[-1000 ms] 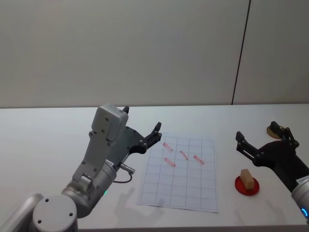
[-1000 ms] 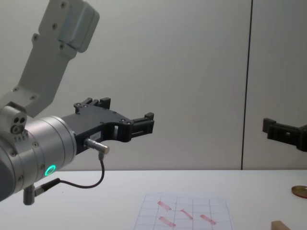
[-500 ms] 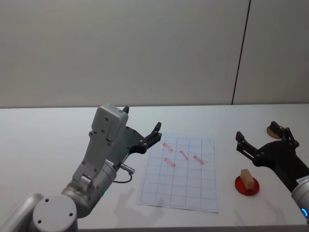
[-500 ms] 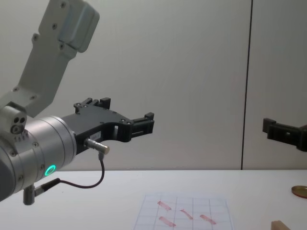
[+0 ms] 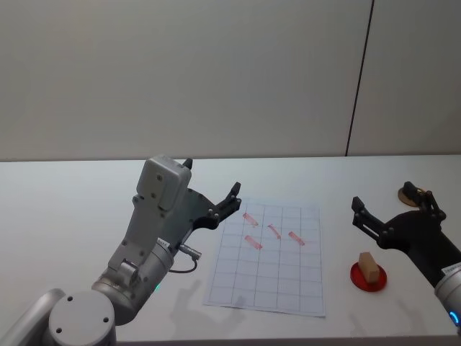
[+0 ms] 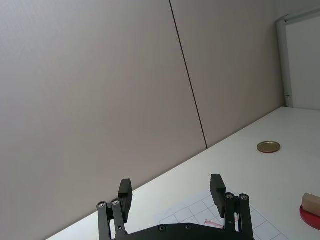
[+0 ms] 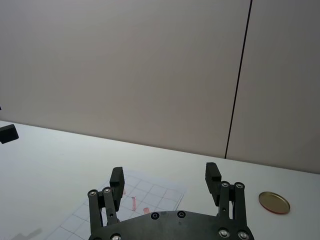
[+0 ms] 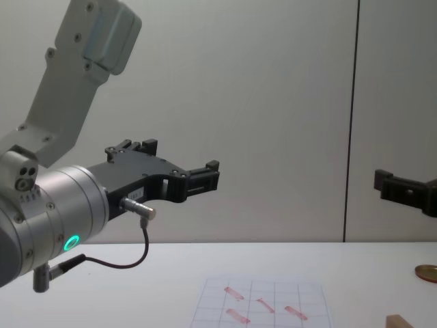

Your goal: Use the one hand to pick up the stamp and affix it onto the A4 paper.

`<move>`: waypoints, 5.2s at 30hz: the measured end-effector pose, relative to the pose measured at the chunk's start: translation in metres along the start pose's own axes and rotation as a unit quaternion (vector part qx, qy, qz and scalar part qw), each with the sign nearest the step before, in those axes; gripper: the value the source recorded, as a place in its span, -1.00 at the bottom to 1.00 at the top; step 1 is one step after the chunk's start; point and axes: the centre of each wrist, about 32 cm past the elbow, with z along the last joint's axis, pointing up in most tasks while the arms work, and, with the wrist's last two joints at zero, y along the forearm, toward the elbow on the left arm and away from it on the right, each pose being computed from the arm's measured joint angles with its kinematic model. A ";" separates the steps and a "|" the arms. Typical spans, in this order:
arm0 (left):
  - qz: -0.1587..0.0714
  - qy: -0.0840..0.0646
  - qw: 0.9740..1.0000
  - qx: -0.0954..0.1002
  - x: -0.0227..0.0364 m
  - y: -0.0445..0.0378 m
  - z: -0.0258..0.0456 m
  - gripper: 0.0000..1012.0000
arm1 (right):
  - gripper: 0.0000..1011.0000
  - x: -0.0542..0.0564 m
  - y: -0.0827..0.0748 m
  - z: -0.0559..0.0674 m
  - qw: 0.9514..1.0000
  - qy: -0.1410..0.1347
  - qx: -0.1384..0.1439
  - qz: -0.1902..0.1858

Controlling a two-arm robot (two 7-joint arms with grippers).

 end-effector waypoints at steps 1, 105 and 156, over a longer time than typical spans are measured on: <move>0.000 0.000 1.000 0.000 0.0000 0.0000 0.0000 0.96 | 0.98 0.000 0.000 0.000 1.000 0.000 -0.001 -0.001; 0.000 0.000 1.000 0.000 0.0000 0.0000 0.0000 0.96 | -0.19 0.008 0.059 -0.094 0.973 -0.011 -0.221 -0.058; 0.000 0.000 1.000 0.000 0.0000 0.0000 0.0000 0.96 | -0.57 0.008 0.065 -0.079 0.980 -0.026 -0.184 -0.068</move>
